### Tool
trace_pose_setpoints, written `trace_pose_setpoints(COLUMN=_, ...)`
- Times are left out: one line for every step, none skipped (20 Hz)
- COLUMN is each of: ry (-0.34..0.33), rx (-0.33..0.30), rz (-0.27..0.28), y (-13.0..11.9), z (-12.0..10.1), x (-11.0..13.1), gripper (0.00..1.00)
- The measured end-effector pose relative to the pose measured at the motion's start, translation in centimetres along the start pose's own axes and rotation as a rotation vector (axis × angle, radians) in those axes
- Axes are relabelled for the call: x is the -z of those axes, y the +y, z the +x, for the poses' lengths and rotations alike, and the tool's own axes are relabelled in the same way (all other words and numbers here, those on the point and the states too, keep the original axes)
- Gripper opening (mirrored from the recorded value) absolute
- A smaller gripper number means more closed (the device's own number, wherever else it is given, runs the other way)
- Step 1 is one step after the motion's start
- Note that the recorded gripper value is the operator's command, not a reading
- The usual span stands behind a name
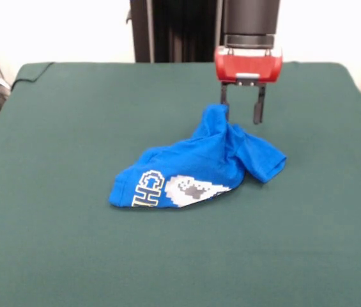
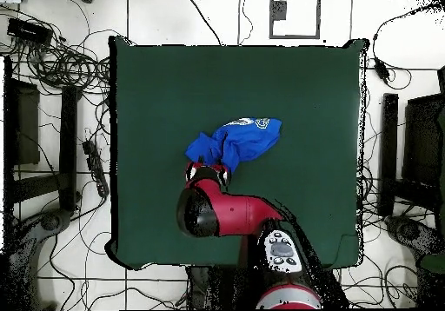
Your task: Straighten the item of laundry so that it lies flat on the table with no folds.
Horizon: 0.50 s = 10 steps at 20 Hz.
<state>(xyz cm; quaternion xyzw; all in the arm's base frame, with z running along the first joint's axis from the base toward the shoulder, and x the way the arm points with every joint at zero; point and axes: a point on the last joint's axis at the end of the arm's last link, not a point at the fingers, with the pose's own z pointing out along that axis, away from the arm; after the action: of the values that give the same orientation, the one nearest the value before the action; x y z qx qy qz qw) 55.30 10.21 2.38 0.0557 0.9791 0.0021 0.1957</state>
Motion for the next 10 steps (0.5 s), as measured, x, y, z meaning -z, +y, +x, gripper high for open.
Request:
trace_pose_setpoints(ry=-0.002, rx=0.000, rz=0.000, y=0.00, z=-0.11, x=-0.02, gripper=1.00)
trace_pose_setpoints(ry=-0.003, rx=0.000, rz=0.000, y=0.00, z=-0.18, x=-0.03, gripper=1.00)
trace_pose_setpoints(ry=-0.006, rx=0.000, rz=0.000, y=0.00, z=-0.31, x=-0.06, gripper=1.00)
trace_pose_setpoints(ry=-0.007, rx=0.000, rz=0.000, y=0.00, z=-0.37, x=-0.07, gripper=1.00)
trace_pose_setpoints(ry=-0.009, rx=0.000, rz=0.000, y=0.00, z=-0.47, x=-0.11, gripper=1.00)
trace_pose_setpoints(ry=-0.010, rx=0.000, rz=0.000, y=0.00, z=-0.53, x=-0.13, gripper=1.00)
trace_pose_setpoints(ry=-0.011, rx=0.000, rz=0.000, y=0.00, z=-0.58, x=-0.16, gripper=1.00)
trace_pose_setpoints(ry=-0.012, rx=0.000, rz=0.000, y=0.00, z=-0.64, x=-0.19, gripper=1.00)
trace_pose_setpoints(ry=-0.012, rx=0.000, rz=0.000, y=-0.02, z=-0.68, x=-0.19, gripper=1.00)
trace_pose_setpoints(ry=-0.013, rx=0.000, rz=0.000, y=-0.04, z=-0.71, x=-0.20, gripper=1.00)
